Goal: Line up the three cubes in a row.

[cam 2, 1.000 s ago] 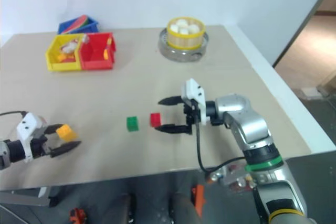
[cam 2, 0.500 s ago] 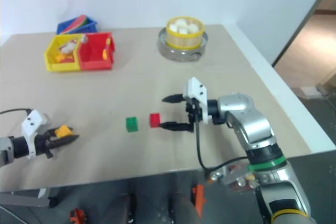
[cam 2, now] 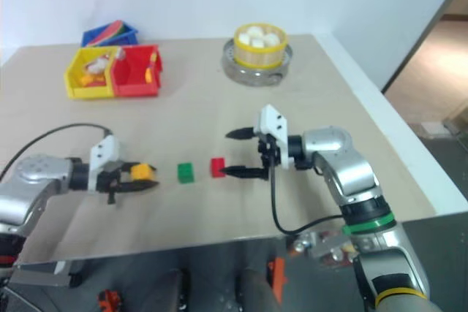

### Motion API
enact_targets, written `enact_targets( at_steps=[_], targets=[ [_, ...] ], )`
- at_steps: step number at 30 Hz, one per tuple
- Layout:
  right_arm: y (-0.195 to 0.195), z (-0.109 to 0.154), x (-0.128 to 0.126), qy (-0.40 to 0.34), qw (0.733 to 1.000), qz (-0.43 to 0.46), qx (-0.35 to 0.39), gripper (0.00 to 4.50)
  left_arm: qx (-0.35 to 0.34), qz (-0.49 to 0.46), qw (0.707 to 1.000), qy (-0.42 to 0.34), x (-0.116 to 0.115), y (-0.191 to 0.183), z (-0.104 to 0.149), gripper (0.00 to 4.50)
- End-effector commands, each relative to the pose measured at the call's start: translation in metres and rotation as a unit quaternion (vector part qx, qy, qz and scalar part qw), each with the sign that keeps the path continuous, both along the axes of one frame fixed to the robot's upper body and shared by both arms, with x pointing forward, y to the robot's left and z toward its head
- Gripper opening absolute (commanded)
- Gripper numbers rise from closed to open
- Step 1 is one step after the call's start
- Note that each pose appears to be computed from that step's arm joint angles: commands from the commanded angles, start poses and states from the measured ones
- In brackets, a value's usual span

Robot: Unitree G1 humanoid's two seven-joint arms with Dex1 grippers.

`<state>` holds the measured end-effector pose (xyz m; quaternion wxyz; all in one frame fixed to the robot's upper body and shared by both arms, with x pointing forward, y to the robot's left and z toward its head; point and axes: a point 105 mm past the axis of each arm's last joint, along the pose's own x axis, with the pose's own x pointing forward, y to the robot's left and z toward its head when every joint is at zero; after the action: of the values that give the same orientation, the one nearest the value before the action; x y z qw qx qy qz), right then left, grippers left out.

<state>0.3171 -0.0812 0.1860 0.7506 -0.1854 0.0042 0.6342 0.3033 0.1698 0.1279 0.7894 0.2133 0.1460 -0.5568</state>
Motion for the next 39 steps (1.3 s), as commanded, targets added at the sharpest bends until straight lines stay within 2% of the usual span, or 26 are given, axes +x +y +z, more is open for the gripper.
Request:
enact_targets(
  at_steps=[1,12,20,25,27,28,33,36,39],
  targets=[
    [0.000,0.013,0.001,-0.031,0.999,-0.003,0.007,4.50,0.013,-0.008,1.000,0.002,0.005,0.001,-0.001,1.38],
    [-0.007,0.011,-0.003,-0.033,0.999,-0.022,0.006,4.50,0.024,-0.006,1.000,0.003,0.005,0.015,0.001,1.38],
    [-0.008,0.011,-0.002,-0.037,0.999,-0.022,0.000,4.50,0.050,-0.012,0.999,0.003,0.013,0.013,-0.012,1.38],
    [-0.009,0.010,-0.003,-0.035,0.999,-0.022,-0.001,4.50,0.040,-0.021,0.999,0.011,0.012,0.010,-0.014,1.38],
    [-0.008,0.009,-0.003,-0.034,0.999,-0.021,-0.001,4.50,0.035,-0.023,0.999,0.019,0.010,0.008,-0.014,2.42],
    [-0.008,0.009,-0.003,-0.033,0.999,-0.021,-0.001,4.50,0.034,-0.023,0.999,0.022,0.009,0.008,-0.015,2.61],
    [-0.006,0.008,-0.003,-0.032,0.999,-0.015,-0.001,4.50,0.033,-0.024,0.999,0.021,0.008,0.006,-0.014,4.35],
    [-0.004,0.008,-0.002,-0.032,0.999,-0.012,-0.001,4.50,0.034,-0.025,0.999,0.010,0.007,0.006,-0.011,4.48],
    [-0.004,0.009,-0.002,-0.033,0.999,-0.009,0.000,4.50,0.027,-0.028,0.999,-0.009,0.005,0.006,0.006,4.48]
  ],
)
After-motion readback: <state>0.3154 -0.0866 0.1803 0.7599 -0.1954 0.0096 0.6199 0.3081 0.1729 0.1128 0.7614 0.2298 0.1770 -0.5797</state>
